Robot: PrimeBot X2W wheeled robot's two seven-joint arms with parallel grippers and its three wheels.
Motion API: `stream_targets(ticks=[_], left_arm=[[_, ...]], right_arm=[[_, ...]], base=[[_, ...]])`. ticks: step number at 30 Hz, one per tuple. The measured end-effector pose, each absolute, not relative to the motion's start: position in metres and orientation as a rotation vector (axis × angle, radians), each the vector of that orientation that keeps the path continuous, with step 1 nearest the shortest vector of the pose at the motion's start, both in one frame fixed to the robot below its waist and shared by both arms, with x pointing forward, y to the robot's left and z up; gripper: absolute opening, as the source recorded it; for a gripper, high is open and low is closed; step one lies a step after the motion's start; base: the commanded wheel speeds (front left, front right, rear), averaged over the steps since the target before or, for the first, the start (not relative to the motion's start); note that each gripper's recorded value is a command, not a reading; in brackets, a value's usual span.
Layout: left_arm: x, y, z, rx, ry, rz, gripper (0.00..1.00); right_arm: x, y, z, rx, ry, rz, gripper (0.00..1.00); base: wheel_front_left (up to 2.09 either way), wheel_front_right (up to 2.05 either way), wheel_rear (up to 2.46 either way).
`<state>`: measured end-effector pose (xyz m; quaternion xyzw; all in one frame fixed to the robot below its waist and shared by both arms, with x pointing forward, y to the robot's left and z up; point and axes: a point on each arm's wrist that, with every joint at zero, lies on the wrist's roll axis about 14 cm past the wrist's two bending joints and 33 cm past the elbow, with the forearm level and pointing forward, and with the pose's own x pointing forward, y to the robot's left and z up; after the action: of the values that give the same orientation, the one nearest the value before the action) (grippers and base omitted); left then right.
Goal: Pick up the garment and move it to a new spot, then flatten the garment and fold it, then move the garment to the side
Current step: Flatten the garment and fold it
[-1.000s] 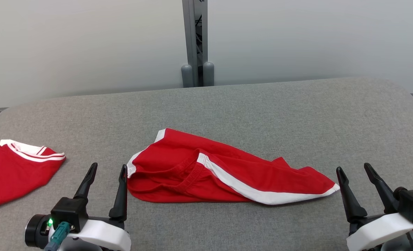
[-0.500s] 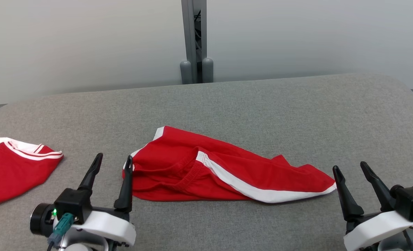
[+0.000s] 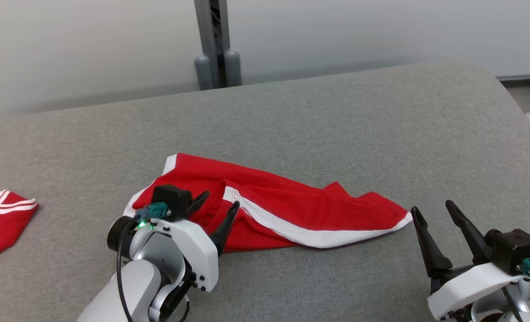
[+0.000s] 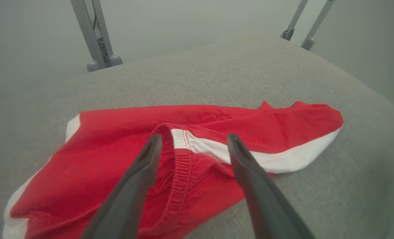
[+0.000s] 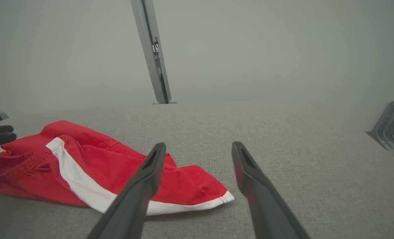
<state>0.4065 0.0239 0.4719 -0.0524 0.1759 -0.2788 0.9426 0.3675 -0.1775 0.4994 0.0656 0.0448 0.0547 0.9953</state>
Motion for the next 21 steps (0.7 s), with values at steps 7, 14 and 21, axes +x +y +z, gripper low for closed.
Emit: stream_targets(ticks=[7,14,21], left_arm=[[0.421,0.005,0.433,-0.103,0.534,-0.627,1.0],[0.427,0.001,0.412,-0.103,0.604,-0.627,0.74],[0.435,0.0,0.417,-0.106,0.567,-0.629,0.0]], right_arm=[[0.367,-0.19,0.482,0.141,0.132,0.067,1.0],[0.367,-0.196,0.472,0.148,0.154,0.042,1.0],[0.371,-0.205,0.466,0.138,0.173,0.034,1.0]], base=[[0.0,0.0,0.0],[0.0,0.0,0.0],[0.0,0.0,0.0]])
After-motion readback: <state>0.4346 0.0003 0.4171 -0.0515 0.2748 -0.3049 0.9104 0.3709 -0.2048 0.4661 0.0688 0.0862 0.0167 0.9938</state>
